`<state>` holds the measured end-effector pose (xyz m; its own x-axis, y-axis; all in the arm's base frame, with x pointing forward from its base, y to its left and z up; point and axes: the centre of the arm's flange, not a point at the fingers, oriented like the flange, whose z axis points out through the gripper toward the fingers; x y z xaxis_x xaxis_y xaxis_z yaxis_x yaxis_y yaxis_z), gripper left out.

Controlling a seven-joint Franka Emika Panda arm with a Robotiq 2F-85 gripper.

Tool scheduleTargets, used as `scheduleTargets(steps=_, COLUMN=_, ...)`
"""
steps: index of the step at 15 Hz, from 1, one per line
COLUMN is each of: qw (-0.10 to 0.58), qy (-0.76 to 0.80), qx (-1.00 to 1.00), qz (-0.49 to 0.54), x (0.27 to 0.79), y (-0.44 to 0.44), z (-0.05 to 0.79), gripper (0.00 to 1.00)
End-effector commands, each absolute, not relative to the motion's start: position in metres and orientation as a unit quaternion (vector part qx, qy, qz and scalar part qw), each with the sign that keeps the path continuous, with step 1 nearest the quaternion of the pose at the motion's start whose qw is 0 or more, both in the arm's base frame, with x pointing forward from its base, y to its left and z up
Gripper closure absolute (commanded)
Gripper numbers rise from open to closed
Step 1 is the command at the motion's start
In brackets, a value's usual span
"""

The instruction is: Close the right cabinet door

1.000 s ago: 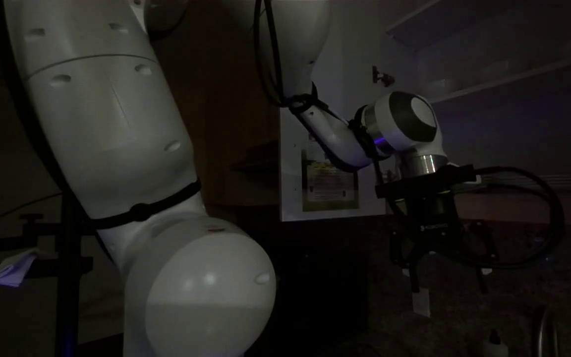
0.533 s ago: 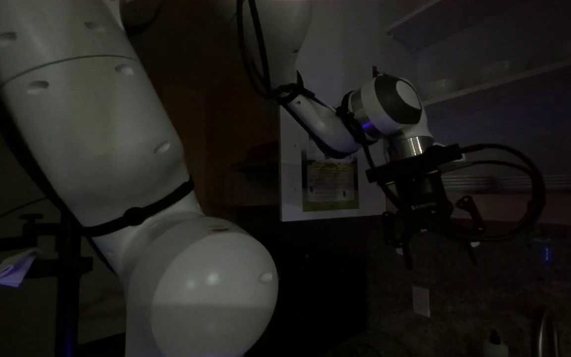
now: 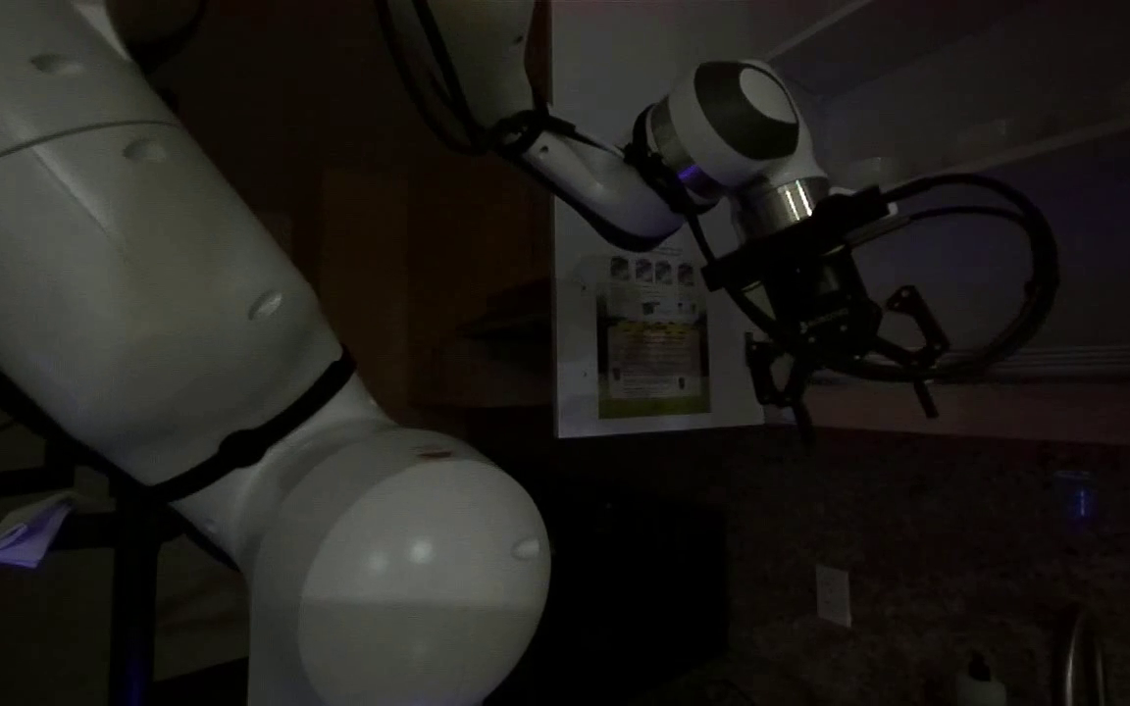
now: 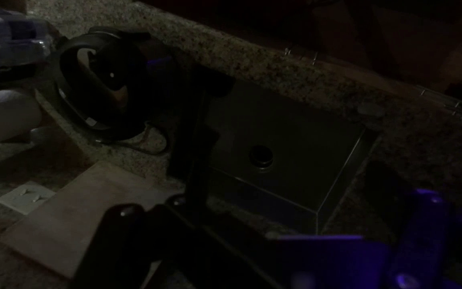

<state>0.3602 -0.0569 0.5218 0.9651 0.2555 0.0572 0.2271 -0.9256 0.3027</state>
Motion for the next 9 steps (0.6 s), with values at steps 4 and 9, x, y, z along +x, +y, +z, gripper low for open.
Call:
scheduleTargets(steps=4, qw=0.165, qy=0.056, qx=0.977, qz=0.122, x=0.348, y=-0.048, z=0.576, gripper=0.00)
scheduleTargets(steps=9, qw=0.160, qy=-0.043, qx=0.966, qz=0.199, x=0.336, y=-0.054, z=0.602, gripper=0.00)
